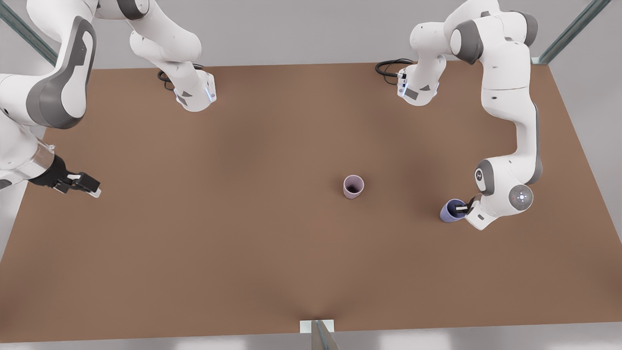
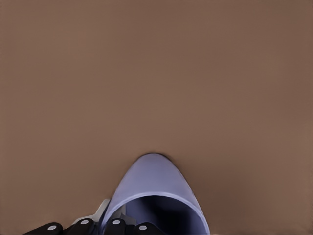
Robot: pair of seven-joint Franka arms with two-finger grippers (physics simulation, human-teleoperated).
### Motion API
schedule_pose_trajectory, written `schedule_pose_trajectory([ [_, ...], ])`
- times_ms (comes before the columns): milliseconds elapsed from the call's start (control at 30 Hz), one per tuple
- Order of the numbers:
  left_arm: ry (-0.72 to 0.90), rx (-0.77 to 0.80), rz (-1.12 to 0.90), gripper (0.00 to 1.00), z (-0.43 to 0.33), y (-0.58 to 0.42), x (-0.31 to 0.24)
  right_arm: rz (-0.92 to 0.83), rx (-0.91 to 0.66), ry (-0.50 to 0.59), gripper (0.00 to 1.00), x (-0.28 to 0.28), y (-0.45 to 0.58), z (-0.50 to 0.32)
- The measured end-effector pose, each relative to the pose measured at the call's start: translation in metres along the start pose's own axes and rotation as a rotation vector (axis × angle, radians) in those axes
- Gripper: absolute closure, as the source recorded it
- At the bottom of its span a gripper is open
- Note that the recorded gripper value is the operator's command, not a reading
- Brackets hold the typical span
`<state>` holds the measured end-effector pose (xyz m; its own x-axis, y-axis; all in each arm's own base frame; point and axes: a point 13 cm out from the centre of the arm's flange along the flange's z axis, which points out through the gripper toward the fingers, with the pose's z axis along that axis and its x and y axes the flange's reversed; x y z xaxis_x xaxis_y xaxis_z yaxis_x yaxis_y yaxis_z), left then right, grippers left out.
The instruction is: Stack the cups, with the pink cup at the bottom and the purple cup at the top
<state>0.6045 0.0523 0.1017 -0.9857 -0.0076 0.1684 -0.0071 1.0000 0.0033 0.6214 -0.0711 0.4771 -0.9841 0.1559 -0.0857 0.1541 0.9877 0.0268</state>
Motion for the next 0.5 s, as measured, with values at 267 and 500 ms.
schedule_pose_trajectory([
  [267, -0.076, 0.023, 0.047, 0.79, -0.092, -0.048, -0.005, -0.046, -0.010, -0.015, 0.00, -0.003, 0.007, -0.008],
  [500, -0.026, 0.050, 0.237, 0.79, -0.152, -0.220, 0.050, -0.060, -0.030, -0.014, 0.00, -0.002, 0.016, -0.009],
])
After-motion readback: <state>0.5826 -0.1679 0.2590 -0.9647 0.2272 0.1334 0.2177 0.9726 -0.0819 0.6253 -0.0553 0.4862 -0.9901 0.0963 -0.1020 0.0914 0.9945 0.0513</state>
